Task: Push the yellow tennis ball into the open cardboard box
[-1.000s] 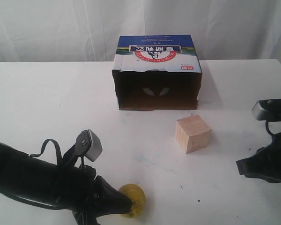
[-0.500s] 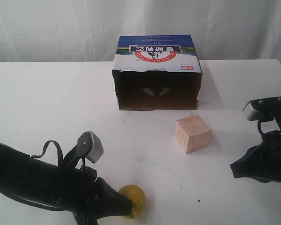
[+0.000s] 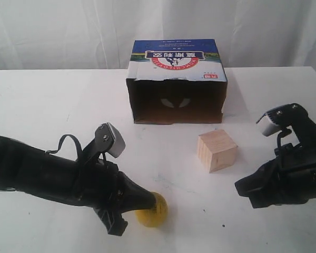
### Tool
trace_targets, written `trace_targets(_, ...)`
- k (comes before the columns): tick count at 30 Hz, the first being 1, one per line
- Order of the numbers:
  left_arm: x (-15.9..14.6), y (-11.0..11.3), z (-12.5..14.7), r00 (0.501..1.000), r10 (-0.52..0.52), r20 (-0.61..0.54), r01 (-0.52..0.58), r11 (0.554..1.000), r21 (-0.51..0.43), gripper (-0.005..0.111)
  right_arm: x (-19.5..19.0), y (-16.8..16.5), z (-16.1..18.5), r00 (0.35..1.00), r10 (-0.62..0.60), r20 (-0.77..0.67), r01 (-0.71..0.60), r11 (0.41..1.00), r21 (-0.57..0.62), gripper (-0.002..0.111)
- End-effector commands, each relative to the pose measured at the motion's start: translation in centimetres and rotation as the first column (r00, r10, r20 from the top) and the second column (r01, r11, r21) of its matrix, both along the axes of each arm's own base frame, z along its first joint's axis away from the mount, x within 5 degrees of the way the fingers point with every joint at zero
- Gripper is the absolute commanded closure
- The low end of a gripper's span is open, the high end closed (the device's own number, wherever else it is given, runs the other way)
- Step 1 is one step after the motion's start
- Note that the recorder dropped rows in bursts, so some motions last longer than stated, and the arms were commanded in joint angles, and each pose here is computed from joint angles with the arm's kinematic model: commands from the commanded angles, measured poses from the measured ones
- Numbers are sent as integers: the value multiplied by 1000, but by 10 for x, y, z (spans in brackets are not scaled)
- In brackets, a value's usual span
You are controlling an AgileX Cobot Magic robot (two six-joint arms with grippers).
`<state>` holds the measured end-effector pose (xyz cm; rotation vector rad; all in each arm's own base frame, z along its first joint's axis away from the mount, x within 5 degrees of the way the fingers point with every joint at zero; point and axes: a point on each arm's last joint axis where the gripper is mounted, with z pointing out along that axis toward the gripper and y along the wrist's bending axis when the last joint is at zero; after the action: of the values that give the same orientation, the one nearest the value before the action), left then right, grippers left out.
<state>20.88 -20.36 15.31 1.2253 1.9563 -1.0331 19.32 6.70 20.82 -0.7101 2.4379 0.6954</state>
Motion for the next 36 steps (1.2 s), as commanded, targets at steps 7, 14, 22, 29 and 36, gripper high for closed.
trace_targets(7, 10, -4, 5, 985, -45, 164, 42, 999, 24, 107, 2, 1, 1, 1000, 0, 16, 0, 1000, 4, 108)
trace_targets(14, 38, -17, 31, 961, -4, 275, 5, 1000, -1, 107, 3, 1, 2, 1000, -6, 23, 5, 1000, 6, 108)
trace_targets(22, 23, -7, 10, 982, 1, 188, -11, 999, 50, 107, 2, 10, 3, 998, 28, 57, -29, 999, 14, 108)
trace_targets(29, 39, -14, -14, 985, -8, 175, -11, 994, 106, 107, 3, 10, 3, 998, 23, 60, -24, 1000, 14, 108)
trace_targets(36, 50, -21, -25, 987, -8, 160, -11, 993, 114, 107, 3, 10, 3, 998, 25, 59, -26, 1000, 15, 108)
